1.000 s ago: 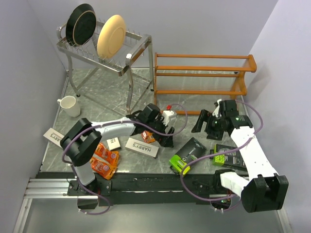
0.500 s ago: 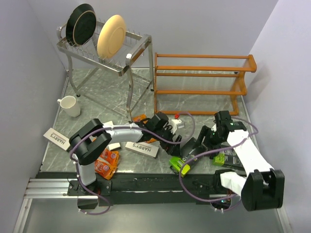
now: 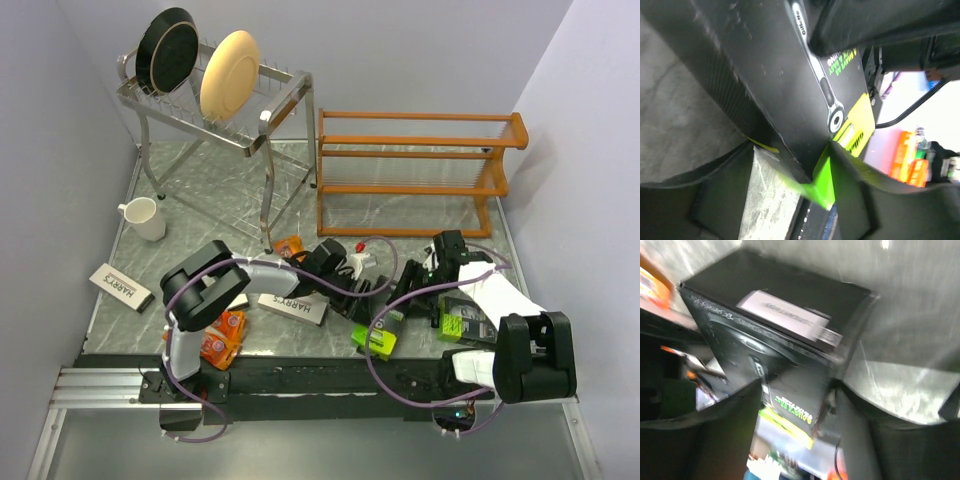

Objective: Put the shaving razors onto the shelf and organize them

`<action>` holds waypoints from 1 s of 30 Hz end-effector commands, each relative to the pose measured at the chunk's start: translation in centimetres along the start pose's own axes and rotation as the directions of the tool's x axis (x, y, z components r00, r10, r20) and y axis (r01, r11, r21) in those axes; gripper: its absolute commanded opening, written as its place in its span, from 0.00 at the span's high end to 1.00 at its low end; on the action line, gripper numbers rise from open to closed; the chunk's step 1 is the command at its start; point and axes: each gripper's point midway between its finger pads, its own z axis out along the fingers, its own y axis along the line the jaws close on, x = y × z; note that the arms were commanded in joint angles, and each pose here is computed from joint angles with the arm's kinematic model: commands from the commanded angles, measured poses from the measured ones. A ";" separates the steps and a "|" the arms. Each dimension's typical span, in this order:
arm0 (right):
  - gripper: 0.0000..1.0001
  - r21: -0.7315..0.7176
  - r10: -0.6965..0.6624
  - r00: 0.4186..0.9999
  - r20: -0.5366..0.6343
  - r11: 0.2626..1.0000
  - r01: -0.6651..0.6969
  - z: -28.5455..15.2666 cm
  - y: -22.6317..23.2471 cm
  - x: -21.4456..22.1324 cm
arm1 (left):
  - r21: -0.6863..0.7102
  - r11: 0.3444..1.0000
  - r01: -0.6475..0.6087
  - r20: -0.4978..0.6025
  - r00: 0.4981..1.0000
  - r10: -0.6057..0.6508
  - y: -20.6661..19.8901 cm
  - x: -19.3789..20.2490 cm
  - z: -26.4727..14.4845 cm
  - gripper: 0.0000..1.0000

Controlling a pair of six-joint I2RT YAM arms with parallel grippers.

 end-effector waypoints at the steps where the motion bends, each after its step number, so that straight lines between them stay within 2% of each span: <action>1: 0.48 -0.298 0.001 0.990 0.144 0.954 0.042 -0.1 6.5 -4.1 | 0.072 0.996 -0.049 0.021 0.999 0.047 -1.5 -1.8 1.3 0.47; 2: 0.50 -0.323 0.050 0.989 0.139 0.946 -0.003 -0.1 7.0 -4.2 | 0.076 0.996 -0.051 0.025 0.998 0.049 -1.6 -1.9 1.3 0.55; 5: 0.53 -0.384 0.066 0.984 0.164 0.924 0.002 -0.3 7.9 -4.6 | 0.059 0.997 -0.058 0.041 0.998 0.055 -1.5 -2.7 1.2 0.67; 6: 0.53 -0.388 0.062 0.984 0.167 0.922 0.008 -0.4 8.0 -4.6 | 0.049 0.997 -0.060 0.052 0.997 0.058 -1.3 -3.2 1.1 0.78; 10: 0.50 -0.377 0.045 0.980 0.192 0.926 0.031 -0.9 8.1 -5.1 | -0.006 0.999 -0.046 0.104 0.993 0.047 -0.1 -5.2 0.5 0.91; 11: 0.49 -0.379 0.040 0.980 0.197 0.925 0.038 -1.0 8.2 -5.2 | -0.019 0.999 -0.046 0.120 0.992 0.048 0.0 -5.8 0.3 0.99; 16: 0.31 -0.322 -0.008 0.966 0.258 0.942 0.094 -2.5 7.8 -6.0 | -0.072 0.997 -0.037 0.192 0.980 0.051 2.0 -9.0 -0.9 0.99; 17: 0.30 -0.297 -0.053 0.959 0.279 0.945 0.138 -2.8 7.5 -6.1 | -0.087 0.995 -0.043 0.215 0.975 0.061 2.1 -10.2 -1.1 0.99; 19: 0.29 -0.254 -0.064 0.955 0.288 0.957 0.141 -3.3 6.7 -6.0 | -0.110 0.993 -0.033 0.237 0.970 0.059 3.4 -11.4 -1.6 0.99; 23: 0.28 -0.245 -0.019 0.962 0.271 0.966 0.088 -3.0 5.4 -5.3 | -0.151 0.987 -0.054 0.311 0.945 0.099 4.9 -14.4 -3.1 0.99; 27: 0.27 -0.277 -0.032 0.955 0.295 0.954 0.118 -3.6 6.2 -5.6 | -0.173 0.983 -0.069 0.344 0.931 0.126 5.3 -16.3 -3.9 0.99; 30: 0.27 -0.228 -0.072 0.940 0.333 0.961 0.154 -4.0 5.9 -6.5 | -0.168 0.983 -0.079 0.354 0.925 0.135 5.4 -16.7 -3.8 0.99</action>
